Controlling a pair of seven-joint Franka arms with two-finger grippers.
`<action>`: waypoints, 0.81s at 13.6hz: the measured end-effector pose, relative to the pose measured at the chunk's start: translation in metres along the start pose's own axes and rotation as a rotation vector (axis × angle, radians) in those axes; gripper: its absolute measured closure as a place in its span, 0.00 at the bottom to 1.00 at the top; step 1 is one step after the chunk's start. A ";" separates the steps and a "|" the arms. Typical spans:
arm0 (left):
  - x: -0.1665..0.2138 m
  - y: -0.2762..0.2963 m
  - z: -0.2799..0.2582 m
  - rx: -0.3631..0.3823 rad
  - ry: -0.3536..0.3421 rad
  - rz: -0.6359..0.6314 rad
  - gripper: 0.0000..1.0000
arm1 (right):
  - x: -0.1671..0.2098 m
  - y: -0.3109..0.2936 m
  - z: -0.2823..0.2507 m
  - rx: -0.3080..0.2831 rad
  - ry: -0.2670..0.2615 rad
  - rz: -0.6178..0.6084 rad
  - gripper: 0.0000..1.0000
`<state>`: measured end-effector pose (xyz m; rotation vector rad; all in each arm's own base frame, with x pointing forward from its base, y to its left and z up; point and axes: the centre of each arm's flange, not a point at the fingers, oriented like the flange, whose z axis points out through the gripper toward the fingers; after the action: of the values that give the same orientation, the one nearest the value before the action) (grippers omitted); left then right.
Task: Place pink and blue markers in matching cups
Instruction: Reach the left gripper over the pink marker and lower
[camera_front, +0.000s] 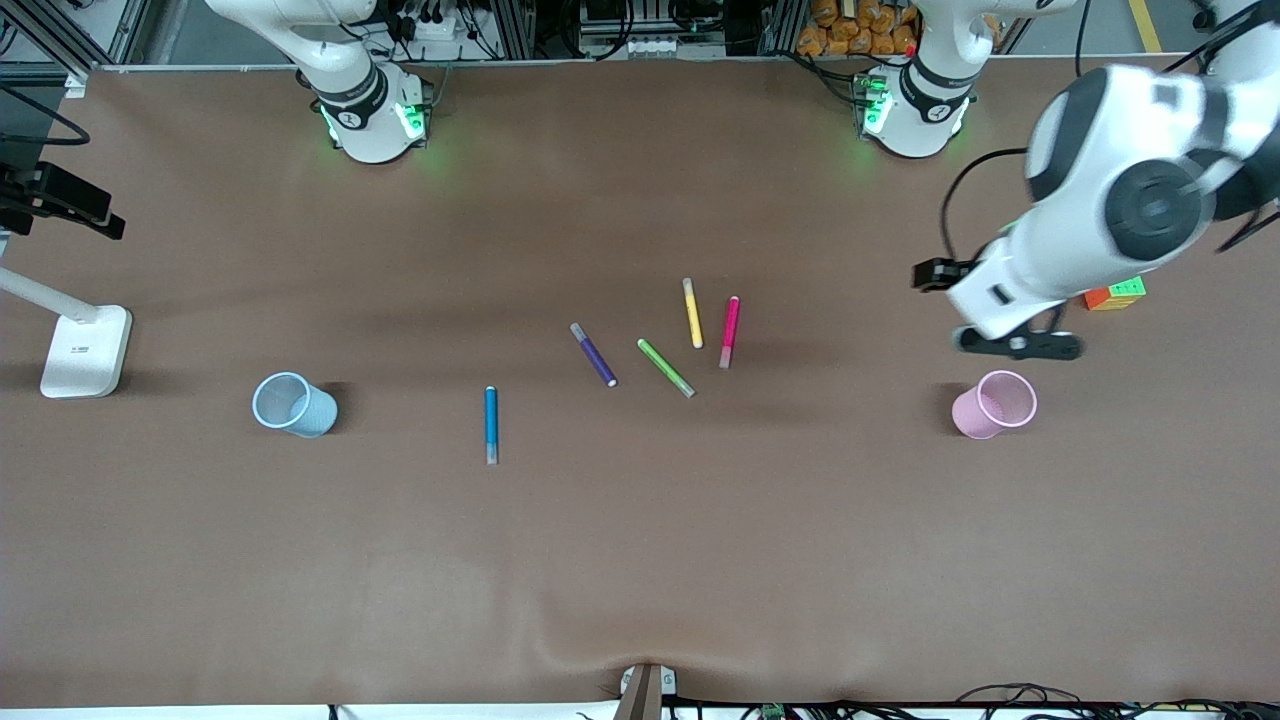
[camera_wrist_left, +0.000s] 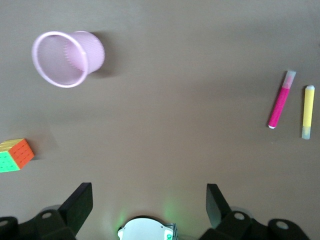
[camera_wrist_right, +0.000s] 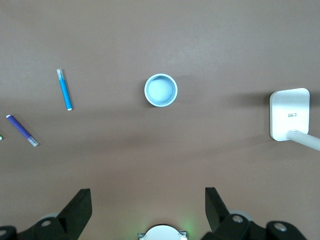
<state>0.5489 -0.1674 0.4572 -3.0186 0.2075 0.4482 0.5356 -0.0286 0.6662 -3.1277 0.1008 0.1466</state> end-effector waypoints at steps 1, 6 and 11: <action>0.002 0.014 0.007 0.004 -0.008 0.007 0.00 | 0.000 -0.001 0.000 0.000 0.000 -0.001 0.00; 0.015 0.077 0.026 0.023 -0.025 0.024 0.00 | 0.000 -0.004 0.000 -0.001 0.000 -0.008 0.00; 0.032 0.118 0.054 0.061 -0.053 0.045 0.00 | 0.000 -0.005 0.000 -0.001 0.000 -0.009 0.00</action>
<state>0.5469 -0.2825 0.3891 -2.9439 0.2805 0.5151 0.5358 -0.0239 0.6663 -3.1284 0.0871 0.1462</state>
